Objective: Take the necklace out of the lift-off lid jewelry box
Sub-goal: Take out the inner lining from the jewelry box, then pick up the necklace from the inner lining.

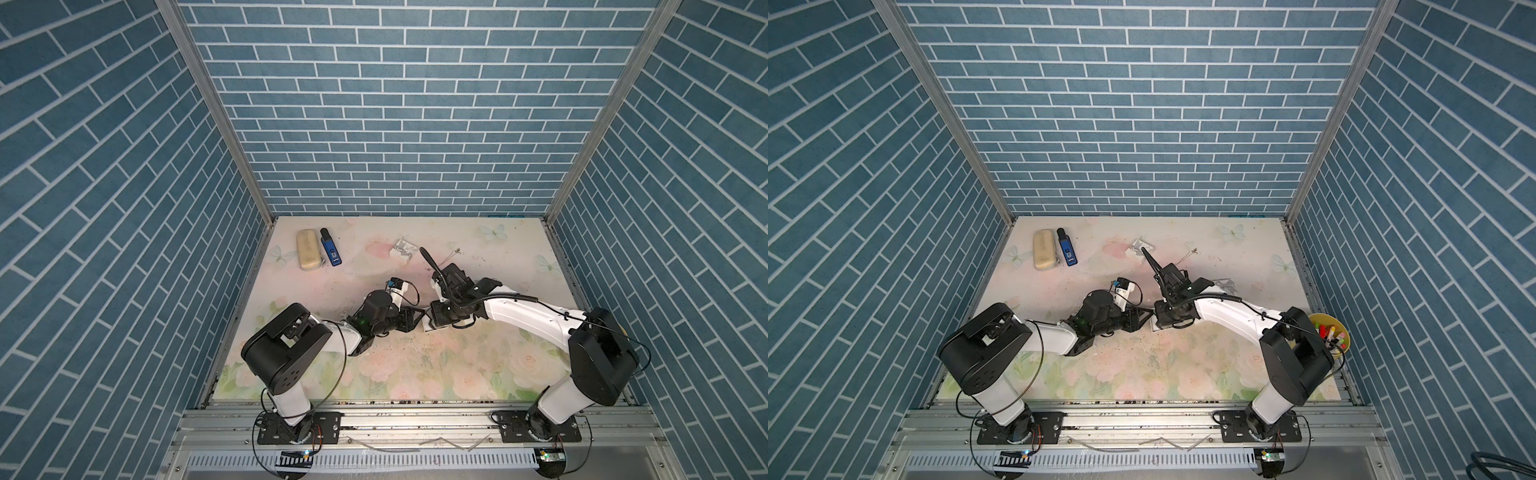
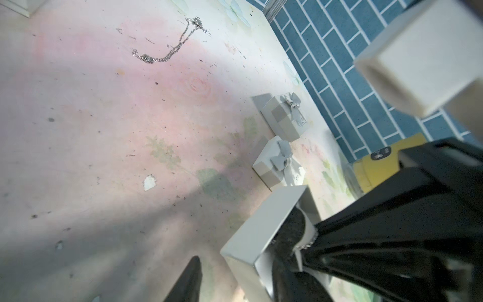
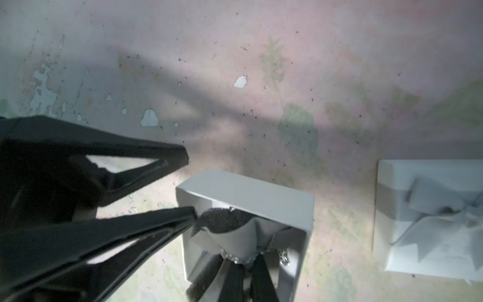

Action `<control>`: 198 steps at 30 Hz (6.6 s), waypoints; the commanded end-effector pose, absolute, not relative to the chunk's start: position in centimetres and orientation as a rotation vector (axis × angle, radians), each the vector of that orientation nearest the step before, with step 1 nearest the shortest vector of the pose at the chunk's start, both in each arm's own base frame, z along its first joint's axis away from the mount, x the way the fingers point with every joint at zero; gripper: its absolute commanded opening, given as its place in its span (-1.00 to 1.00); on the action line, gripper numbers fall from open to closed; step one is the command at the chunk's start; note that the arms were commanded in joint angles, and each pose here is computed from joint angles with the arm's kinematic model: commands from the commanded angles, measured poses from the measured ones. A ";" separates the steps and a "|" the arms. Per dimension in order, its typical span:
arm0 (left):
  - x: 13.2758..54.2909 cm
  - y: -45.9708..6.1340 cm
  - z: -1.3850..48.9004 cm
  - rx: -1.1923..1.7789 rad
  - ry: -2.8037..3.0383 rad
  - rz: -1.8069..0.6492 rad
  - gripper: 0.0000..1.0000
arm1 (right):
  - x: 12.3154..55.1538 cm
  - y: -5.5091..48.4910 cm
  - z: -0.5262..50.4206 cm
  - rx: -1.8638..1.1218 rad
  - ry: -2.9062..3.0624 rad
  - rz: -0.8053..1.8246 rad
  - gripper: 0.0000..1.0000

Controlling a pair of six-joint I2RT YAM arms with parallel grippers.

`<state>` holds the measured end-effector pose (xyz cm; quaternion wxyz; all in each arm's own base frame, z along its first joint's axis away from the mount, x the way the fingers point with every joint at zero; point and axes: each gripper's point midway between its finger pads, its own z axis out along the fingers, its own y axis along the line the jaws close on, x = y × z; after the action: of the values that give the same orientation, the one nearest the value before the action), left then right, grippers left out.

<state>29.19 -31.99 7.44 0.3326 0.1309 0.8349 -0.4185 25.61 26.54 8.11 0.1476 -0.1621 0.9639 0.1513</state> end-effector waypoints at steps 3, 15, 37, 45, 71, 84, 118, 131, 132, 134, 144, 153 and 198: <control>28.5 -32.4 6.3 0.380 2.228 -1.123 -0.40 | 26.0 26.4 6.5 -0.383 2.813 0.427 -1.00; 27.9 -33.4 4.1 0.331 2.251 -1.195 -0.49 | 26.3 28.0 7.7 -0.418 2.769 0.462 -1.00; 28.4 -30.2 7.9 0.358 2.371 -0.819 -0.09 | 27.9 27.4 12.5 -0.262 2.599 0.724 -1.00; 27.7 -30.9 13.8 0.471 2.175 -0.922 0.26 | 28.1 24.6 14.8 -0.282 2.554 0.559 -1.00; 28.7 -36.6 17.3 0.570 2.047 -1.121 0.23 | 27.9 24.9 18.6 -0.307 2.495 0.609 -1.00; 28.8 -37.5 17.1 0.601 2.045 -1.146 -0.14 | 27.9 25.6 18.7 -0.319 2.501 0.649 -1.00; 29.8 -33.2 17.3 0.521 1.838 -0.918 -1.00 | 26.5 23.2 21.7 -0.318 2.411 0.717 -0.18; 28.4 -32.0 25.5 0.601 1.633 -0.875 -1.00 | 26.8 21.0 23.5 -0.431 2.189 0.679 -0.25; 28.3 -31.7 25.9 0.602 1.627 -0.868 -1.00 | 26.7 21.1 23.7 -0.449 2.169 0.682 -0.24; 28.1 -31.5 27.9 0.600 1.587 -0.866 -1.00 | 26.5 21.4 24.3 -0.488 2.121 0.703 -0.22; 26.8 -30.4 33.4 0.585 1.467 -0.888 -1.00 | 26.5 24.1 26.9 -0.628 1.991 0.818 -0.05; 26.3 -30.2 35.5 0.564 1.420 -0.926 -1.00 | 27.3 26.0 28.0 -0.691 1.958 0.879 0.00; 26.4 -28.5 35.0 0.501 1.448 -0.874 -1.00 | 26.6 28.4 29.3 -0.849 1.804 0.939 -0.97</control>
<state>26.48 -29.06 34.86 0.6280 0.2257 0.6365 -0.3867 27.73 28.65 28.57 0.4460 -0.3297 0.7418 0.3770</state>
